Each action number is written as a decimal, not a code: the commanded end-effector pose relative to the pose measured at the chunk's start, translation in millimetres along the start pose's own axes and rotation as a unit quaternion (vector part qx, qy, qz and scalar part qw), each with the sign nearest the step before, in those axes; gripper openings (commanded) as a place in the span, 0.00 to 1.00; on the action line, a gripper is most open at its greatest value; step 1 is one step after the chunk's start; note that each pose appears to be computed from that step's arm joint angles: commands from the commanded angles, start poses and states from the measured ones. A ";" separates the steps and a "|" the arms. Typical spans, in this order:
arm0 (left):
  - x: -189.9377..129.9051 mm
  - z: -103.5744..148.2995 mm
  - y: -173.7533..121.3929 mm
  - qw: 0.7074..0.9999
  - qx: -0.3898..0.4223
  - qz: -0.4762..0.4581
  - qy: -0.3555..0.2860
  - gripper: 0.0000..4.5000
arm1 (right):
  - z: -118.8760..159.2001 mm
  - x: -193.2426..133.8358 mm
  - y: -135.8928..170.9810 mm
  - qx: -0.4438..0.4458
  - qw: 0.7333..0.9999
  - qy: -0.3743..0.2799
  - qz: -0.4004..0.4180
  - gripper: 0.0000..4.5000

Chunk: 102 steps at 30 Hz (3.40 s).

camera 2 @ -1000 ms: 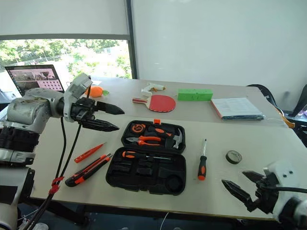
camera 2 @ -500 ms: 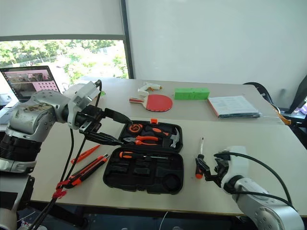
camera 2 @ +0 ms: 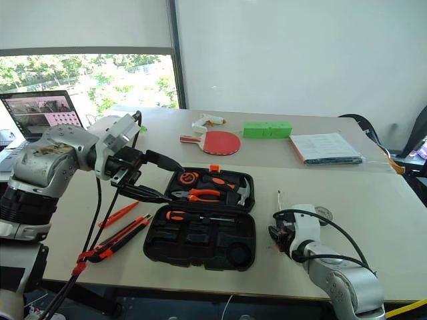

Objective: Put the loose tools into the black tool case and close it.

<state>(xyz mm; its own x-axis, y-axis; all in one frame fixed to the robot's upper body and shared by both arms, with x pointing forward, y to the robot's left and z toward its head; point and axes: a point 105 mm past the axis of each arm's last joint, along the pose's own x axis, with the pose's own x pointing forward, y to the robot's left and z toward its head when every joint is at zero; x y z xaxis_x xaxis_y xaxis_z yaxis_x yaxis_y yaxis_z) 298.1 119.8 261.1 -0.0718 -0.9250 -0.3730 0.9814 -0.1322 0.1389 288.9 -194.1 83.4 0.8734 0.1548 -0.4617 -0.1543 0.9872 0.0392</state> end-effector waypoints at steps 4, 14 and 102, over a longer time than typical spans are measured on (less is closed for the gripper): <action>-0.9 17.0 0.7 0.999 0.025 0.021 -0.023 1.00 | 29.1 -19.3 -29.6 0.029 0.996 -0.058 -0.062 0.23; -15.8 2.9 -15.2 1.000 0.007 0.021 0.022 1.00 | 109.9 -66.4 76.2 -0.296 0.893 -0.138 0.310 0.23; -49.2 -43.5 -34.4 0.990 -0.036 0.072 0.113 1.00 | 92.5 -31.3 133.4 -0.276 0.817 -0.099 0.497 0.01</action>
<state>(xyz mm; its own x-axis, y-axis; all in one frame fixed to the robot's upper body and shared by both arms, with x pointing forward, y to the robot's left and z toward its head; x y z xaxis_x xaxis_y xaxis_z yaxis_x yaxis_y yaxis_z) 275.4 178.5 225.4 0.0387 -0.8272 -0.5605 0.9958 -0.0144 0.0901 293.1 -62.2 141.7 0.2560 0.8759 -0.4090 -0.9660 0.2473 -0.0751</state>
